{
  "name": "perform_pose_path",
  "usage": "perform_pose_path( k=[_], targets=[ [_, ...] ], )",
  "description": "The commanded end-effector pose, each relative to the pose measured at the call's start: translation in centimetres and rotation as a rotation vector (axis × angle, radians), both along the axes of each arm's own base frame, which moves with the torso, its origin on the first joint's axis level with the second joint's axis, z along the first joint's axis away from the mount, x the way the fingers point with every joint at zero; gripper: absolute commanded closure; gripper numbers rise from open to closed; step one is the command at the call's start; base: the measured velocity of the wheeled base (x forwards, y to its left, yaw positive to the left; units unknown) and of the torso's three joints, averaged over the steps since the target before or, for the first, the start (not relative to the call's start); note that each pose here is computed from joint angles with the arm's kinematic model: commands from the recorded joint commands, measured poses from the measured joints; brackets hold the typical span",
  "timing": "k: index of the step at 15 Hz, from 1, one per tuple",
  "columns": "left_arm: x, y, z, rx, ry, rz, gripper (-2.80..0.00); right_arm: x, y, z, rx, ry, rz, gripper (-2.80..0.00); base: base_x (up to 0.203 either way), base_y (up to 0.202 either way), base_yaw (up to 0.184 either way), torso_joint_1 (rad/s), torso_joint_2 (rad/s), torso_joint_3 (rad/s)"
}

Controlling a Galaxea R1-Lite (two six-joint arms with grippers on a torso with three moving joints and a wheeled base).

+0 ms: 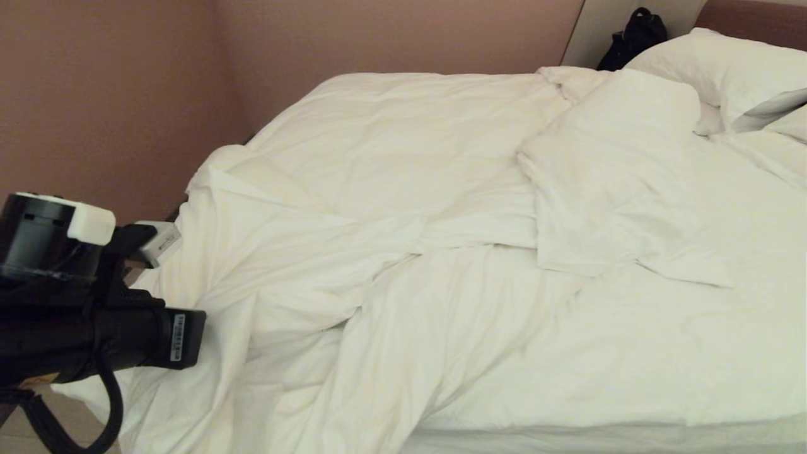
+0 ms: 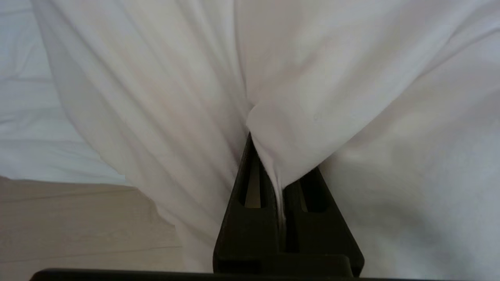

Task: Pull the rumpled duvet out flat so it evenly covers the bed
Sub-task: Flatten the corners of the folded blanket

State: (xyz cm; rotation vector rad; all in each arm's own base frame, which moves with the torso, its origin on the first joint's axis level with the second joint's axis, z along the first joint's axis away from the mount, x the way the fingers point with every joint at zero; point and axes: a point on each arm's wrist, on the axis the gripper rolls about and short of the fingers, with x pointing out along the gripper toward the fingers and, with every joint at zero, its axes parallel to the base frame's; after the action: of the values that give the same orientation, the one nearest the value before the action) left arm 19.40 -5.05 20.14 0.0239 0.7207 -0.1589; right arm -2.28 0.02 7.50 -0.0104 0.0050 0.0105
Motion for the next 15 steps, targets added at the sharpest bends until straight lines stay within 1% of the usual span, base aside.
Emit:
perform_pose_path(
  k=[1, 8, 9, 13, 15],
  targets=[
    [0.2, 0.0, -0.2, 0.001, 0.006, 0.003, 0.00, 0.0, 0.0, 0.0, 0.000, 0.000, 0.000, 0.00, 0.000, 0.000, 0.000, 0.000, 0.00, 0.000],
    [1.2, -0.3, -1.0, 0.002, 0.012, 0.002, 0.00, 0.0, 0.0, 0.0, 0.000, 0.000, 0.000, 0.00, 0.000, 0.000, 0.000, 0.000, 0.00, 0.000],
    [1.2, -0.3, -1.0, 0.002, 0.012, 0.002, -2.80, 0.0, 0.0, 0.0, 0.000, 0.000, 0.000, 0.00, 0.000, 0.000, 0.000, 0.000, 0.00, 0.000],
    [1.5, -0.3, -0.9, 0.000, 0.011, 0.009, -2.80, 0.0, 0.0, 0.0, 0.000, 0.000, 0.000, 0.00, 0.000, 0.000, 0.000, 0.000, 0.00, 0.000],
    [1.2, -0.2, 0.0, -0.007, -0.028, 0.012, -2.80, 0.0, 0.0, 0.0, 0.000, 0.000, 0.000, 0.00, 0.000, 0.000, 0.000, 0.000, 0.00, 0.000]
  ],
)
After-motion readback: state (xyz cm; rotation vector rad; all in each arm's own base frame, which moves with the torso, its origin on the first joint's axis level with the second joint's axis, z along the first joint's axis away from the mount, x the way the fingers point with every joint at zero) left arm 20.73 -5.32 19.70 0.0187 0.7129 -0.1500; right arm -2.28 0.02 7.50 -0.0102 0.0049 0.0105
